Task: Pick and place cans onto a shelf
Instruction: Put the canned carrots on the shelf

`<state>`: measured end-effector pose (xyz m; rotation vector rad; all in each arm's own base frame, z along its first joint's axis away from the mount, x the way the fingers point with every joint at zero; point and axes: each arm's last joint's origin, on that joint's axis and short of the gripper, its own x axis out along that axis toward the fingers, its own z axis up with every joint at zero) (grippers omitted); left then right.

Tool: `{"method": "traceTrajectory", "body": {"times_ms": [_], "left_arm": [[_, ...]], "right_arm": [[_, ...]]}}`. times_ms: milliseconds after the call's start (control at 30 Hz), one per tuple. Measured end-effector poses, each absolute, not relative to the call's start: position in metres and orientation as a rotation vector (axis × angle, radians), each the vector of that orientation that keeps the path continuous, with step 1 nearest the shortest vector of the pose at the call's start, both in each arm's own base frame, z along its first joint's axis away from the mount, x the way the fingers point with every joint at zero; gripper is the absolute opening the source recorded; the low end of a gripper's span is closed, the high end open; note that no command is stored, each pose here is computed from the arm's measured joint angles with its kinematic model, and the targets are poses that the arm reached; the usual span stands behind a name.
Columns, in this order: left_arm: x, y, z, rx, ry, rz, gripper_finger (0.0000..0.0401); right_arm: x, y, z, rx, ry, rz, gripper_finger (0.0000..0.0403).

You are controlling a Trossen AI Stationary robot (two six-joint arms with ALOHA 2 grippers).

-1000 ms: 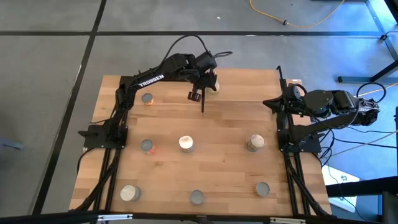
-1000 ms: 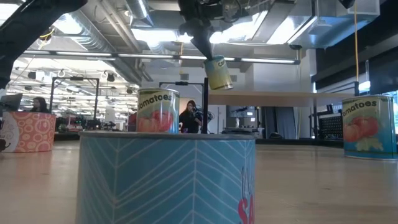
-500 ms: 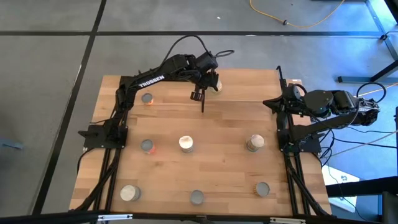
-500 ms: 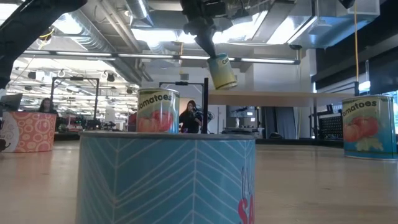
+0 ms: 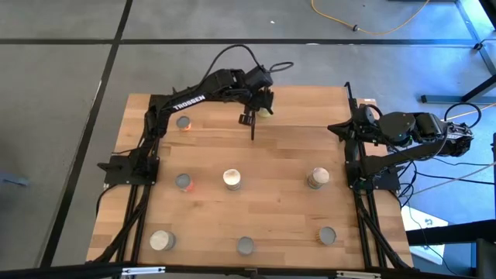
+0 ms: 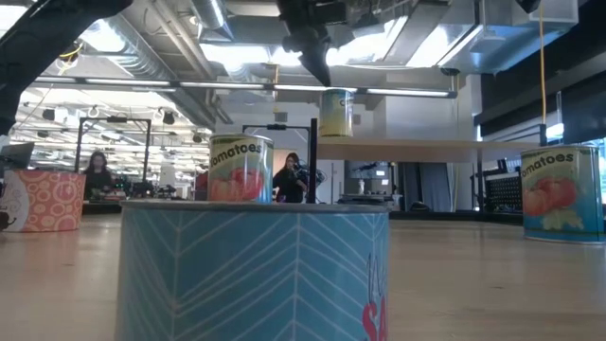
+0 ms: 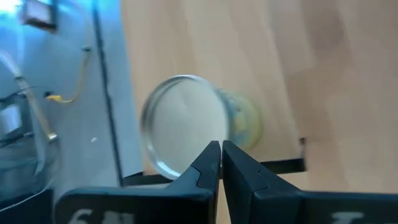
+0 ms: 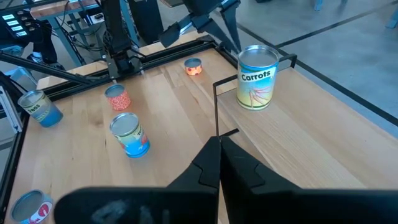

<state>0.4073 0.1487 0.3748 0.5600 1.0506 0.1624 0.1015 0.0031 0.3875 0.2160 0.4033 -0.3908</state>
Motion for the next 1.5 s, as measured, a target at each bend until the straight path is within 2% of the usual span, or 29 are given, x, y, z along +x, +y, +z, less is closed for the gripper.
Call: {"method": "traceTrajectory", "body": {"times_ms": [267, 667, 933, 1267, 1500], "left_arm": [[0.403, 0.133, 0.394, 0.614, 1.013, 0.258, 0.0001], [0.360, 0.121, 0.443, 0.381, 0.855, 0.404, 0.0001], [0.327, 0.110, 0.470, 0.228, 0.780, 0.485, 0.0000], [0.280, 0.096, 0.500, 0.105, 0.703, 0.589, 0.0000], [0.258, 0.089, 0.511, 0.099, 0.686, 0.596, 0.0000]], "right_arm": [[0.104, 0.003, 0.390, 0.227, 0.373, -0.388, 0.0008], [0.128, 0.006, 0.405, 0.068, 0.244, -0.348, 0.0007], [0.165, -0.009, 0.403, 0.113, 0.276, -0.495, 0.0003], [0.227, -0.044, 0.400, 0.203, 0.466, -0.355, 0.0002], [0.273, -0.071, 0.365, 0.201, 0.686, -0.270, 0.0004]]}}
